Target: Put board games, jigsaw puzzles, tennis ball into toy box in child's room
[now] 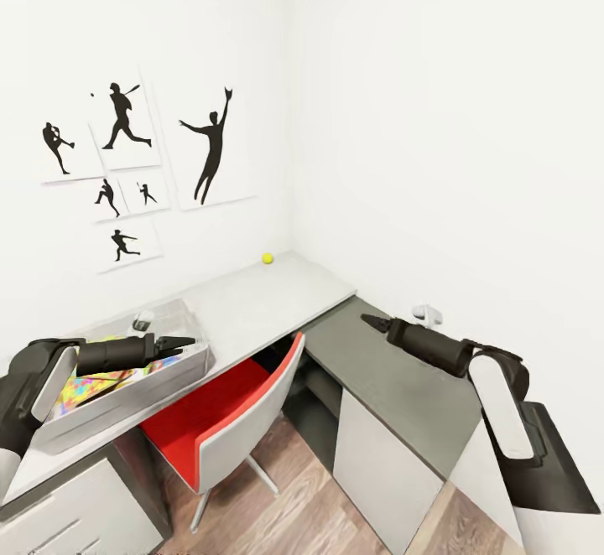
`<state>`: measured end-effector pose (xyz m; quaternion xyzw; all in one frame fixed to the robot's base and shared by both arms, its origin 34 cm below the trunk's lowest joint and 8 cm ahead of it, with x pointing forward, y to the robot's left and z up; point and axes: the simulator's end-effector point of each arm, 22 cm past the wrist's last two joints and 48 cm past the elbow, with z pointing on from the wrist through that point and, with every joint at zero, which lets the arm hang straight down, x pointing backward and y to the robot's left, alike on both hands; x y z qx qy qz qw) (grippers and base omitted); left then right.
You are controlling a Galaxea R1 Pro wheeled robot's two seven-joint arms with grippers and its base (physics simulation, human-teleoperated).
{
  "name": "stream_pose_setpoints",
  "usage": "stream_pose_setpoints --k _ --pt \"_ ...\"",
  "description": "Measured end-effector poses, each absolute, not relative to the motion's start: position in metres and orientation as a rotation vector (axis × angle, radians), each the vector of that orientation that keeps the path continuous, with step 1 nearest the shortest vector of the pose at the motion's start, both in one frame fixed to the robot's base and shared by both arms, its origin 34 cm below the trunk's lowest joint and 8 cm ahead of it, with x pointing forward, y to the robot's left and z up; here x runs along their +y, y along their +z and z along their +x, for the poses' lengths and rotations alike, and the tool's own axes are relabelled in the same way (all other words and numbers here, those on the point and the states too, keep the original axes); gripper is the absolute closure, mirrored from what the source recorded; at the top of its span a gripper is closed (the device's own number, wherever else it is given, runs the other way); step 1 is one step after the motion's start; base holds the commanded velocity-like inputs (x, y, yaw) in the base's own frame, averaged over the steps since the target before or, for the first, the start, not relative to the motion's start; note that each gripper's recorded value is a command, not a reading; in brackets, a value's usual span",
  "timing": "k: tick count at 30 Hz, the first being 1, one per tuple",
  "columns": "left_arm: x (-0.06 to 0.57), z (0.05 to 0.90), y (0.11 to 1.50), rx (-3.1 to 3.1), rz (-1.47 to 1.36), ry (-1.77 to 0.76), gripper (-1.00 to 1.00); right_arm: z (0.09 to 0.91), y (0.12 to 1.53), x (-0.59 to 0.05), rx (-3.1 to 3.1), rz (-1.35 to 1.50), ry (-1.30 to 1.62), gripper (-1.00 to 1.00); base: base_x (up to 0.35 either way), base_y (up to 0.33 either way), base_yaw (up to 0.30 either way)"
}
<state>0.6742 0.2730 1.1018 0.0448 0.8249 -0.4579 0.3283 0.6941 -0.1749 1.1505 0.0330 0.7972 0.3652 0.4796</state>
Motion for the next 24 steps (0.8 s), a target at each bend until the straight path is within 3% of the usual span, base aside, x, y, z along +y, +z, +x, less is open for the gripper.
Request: stream_pose_setpoints --k 7,17,24 --pt "0.271 0.674 1.102 2.158 0.121 -1.201 -1.00 0.752 1.157 -0.155 2.096 0.149 0.757 -1.00 0.136 -0.064 0.205" --pt "0.271 0.674 1.103 2.157 0.122 -1.203 -1.00 0.755 1.147 -0.127 2.176 0.097 0.681 -1.00 0.065 -0.060 0.026" --pt "0.272 0.674 1.103 2.156 0.121 -1.202 -1.00 0.755 1.147 -0.127 2.180 0.096 0.679 -1.00 0.036 -0.035 0.218"
